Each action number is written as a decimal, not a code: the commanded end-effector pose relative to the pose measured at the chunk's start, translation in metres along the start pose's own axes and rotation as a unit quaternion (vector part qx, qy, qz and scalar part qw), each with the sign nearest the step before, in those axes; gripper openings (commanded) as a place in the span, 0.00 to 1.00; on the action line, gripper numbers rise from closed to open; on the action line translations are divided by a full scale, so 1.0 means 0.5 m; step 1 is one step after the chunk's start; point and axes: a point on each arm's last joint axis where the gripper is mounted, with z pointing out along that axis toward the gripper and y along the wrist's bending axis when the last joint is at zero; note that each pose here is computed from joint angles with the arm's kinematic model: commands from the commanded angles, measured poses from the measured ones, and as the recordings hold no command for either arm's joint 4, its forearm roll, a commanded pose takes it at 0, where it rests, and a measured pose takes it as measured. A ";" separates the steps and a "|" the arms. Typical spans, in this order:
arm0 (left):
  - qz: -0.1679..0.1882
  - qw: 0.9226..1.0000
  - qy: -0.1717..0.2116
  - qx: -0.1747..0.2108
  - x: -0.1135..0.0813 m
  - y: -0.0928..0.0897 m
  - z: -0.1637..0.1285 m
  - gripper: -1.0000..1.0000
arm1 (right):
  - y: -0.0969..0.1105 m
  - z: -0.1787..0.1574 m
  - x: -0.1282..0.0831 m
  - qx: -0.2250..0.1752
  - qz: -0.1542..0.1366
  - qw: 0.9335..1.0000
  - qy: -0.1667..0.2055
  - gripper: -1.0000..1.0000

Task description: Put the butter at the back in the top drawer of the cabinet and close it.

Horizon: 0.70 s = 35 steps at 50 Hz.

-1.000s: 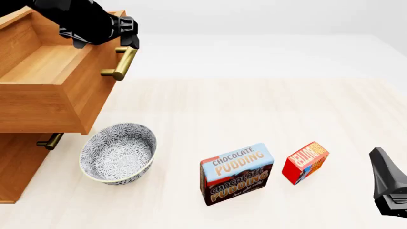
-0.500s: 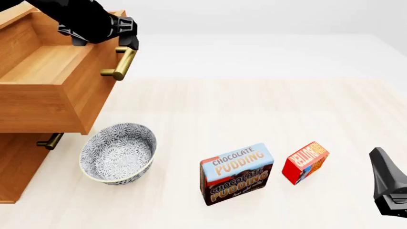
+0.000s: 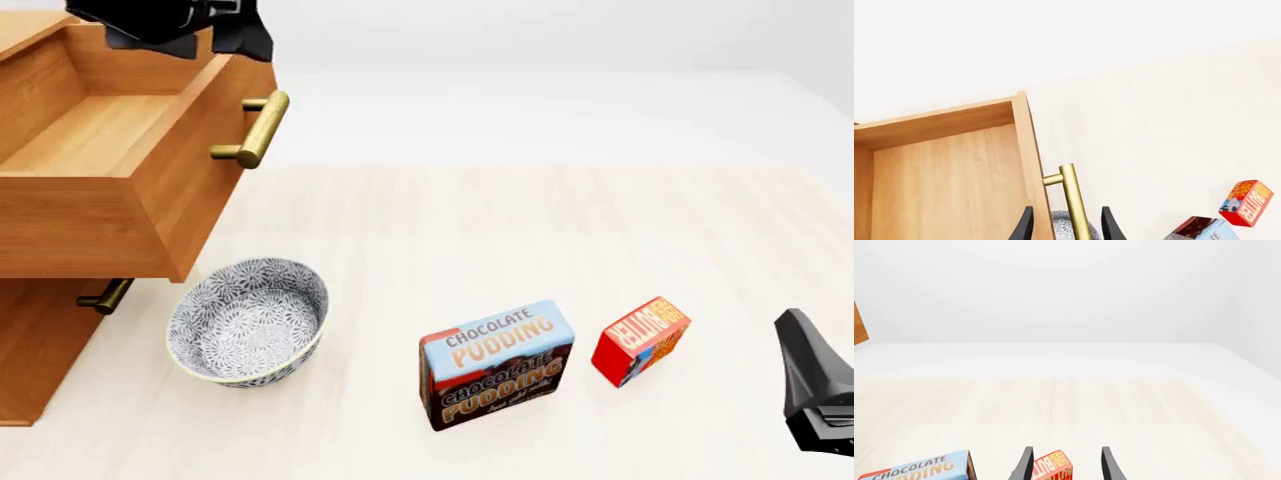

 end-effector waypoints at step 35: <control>0.062 0.990 -0.075 0.100 -0.033 -0.134 -0.041 1.00 | 0.000 0.000 0.000 0.000 0.000 1.000 0.000 1.00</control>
